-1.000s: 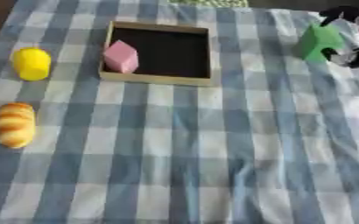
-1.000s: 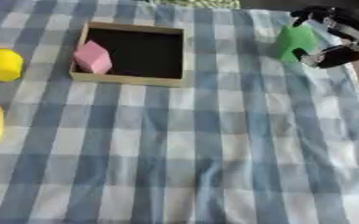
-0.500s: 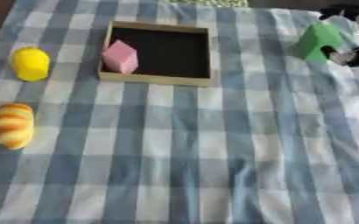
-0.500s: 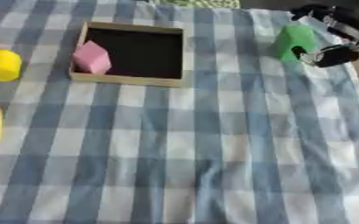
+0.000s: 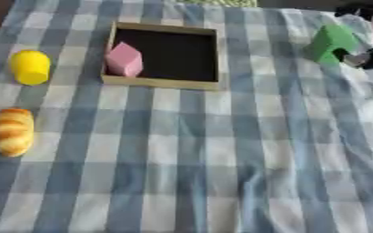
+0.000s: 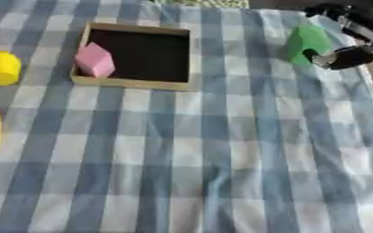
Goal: Pick up objects on the table and place them in the box.
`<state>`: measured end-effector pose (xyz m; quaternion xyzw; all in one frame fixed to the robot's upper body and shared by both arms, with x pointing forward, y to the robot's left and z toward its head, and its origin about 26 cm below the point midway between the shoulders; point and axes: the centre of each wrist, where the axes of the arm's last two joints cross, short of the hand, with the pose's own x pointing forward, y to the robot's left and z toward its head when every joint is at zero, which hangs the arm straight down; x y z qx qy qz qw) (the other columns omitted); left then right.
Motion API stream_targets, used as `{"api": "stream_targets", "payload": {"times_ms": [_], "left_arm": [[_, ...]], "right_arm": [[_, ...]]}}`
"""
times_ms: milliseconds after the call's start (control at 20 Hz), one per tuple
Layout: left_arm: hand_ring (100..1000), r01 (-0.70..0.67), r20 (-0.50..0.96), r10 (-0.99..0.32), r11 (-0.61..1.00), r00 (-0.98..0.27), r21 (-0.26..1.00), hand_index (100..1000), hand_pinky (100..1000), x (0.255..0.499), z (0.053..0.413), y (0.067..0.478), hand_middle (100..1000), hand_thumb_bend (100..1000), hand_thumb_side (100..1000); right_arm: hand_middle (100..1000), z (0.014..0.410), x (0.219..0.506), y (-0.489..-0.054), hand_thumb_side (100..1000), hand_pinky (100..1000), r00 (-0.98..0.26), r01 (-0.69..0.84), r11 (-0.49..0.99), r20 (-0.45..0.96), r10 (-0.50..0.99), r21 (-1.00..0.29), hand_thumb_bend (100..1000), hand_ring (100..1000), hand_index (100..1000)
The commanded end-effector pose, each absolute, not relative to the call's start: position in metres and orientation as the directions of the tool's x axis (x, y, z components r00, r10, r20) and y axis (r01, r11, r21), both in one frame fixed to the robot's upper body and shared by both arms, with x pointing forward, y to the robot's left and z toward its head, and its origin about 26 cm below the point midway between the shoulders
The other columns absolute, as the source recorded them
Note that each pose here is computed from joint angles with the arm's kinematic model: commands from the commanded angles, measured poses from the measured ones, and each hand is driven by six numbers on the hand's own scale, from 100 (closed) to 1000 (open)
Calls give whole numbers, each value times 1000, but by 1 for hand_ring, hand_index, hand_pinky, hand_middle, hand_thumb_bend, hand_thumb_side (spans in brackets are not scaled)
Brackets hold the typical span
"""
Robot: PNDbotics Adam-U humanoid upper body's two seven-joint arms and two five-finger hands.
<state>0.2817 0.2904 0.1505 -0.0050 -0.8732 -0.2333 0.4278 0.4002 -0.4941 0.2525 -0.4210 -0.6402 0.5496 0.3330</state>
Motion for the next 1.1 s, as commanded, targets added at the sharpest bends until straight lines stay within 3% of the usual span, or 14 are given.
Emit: {"api": "stream_targets", "payload": {"times_ms": [50,850,1100], "left_arm": [[855,205,732,-201,882,-651,424,838,1000,281,157,291,796,100,553],[859,214,733,-200,877,-650,430,839,1000,282,156,289,798,100,558],[860,217,733,-200,875,-651,432,839,1000,283,157,288,799,100,558]], "right_arm": [[879,270,395,-505,446,1000,-391,211,15,-70,918,-977,235,1000,1000],[865,268,399,-511,455,1000,-342,212,26,-49,938,-977,196,1000,1000],[909,267,400,-513,480,1000,-333,202,15,-54,941,-979,211,1000,1000]]}}
